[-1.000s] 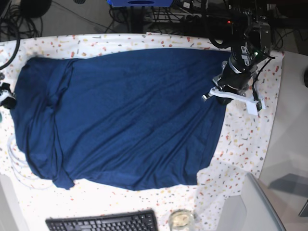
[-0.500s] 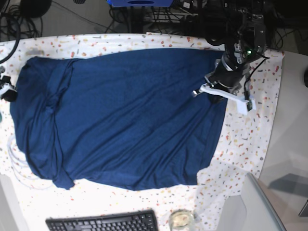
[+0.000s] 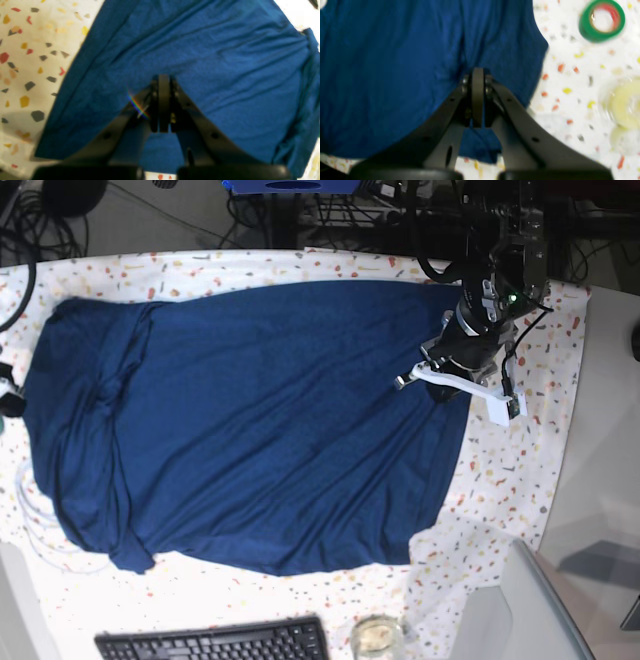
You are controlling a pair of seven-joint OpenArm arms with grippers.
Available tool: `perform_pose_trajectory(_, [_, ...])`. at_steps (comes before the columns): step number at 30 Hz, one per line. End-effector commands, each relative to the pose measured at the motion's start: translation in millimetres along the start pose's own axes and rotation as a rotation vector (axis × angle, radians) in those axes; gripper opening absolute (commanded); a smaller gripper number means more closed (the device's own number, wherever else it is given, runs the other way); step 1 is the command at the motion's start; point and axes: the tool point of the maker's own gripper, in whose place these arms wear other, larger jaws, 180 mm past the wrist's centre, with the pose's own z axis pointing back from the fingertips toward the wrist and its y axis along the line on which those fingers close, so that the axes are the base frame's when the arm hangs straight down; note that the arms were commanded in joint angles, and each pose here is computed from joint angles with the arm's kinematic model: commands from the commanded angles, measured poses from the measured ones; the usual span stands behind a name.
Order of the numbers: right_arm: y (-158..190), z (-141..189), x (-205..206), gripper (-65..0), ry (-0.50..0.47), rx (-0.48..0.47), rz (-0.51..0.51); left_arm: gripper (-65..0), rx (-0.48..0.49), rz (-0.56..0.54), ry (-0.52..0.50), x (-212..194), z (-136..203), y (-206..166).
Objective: Layout the t-shirt on the table in an organized manner, then fold the t-shirt properly
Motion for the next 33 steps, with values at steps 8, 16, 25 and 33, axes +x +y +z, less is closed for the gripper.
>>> perform_pose_trajectory(8, [-33.6, -34.2, 43.5, -64.4, -0.011, -0.161, 0.100, -65.0, 0.020, 0.006, 0.025, -1.3, -23.7, 3.5])
perform_pose_trajectory(16, [-29.0, -75.2, 27.3, -64.4, 0.038, -0.172, 0.197, -65.0, 0.094, 0.013, 0.027, -14.4, -44.9, 27.8])
perform_pose_trajectory(25, [-20.2, -76.7, 1.9, -64.7, 0.098, -0.097, 0.255, -65.0, 0.111, 0.014, 0.061, -33.7, -39.3, 36.7])
perform_pose_trajectory(33, [-18.6, -77.4, -0.1, -64.8, 0.099, -0.089, 0.261, -65.0, 0.044, -0.004, 0.064, -34.8, -44.8, 4.2])
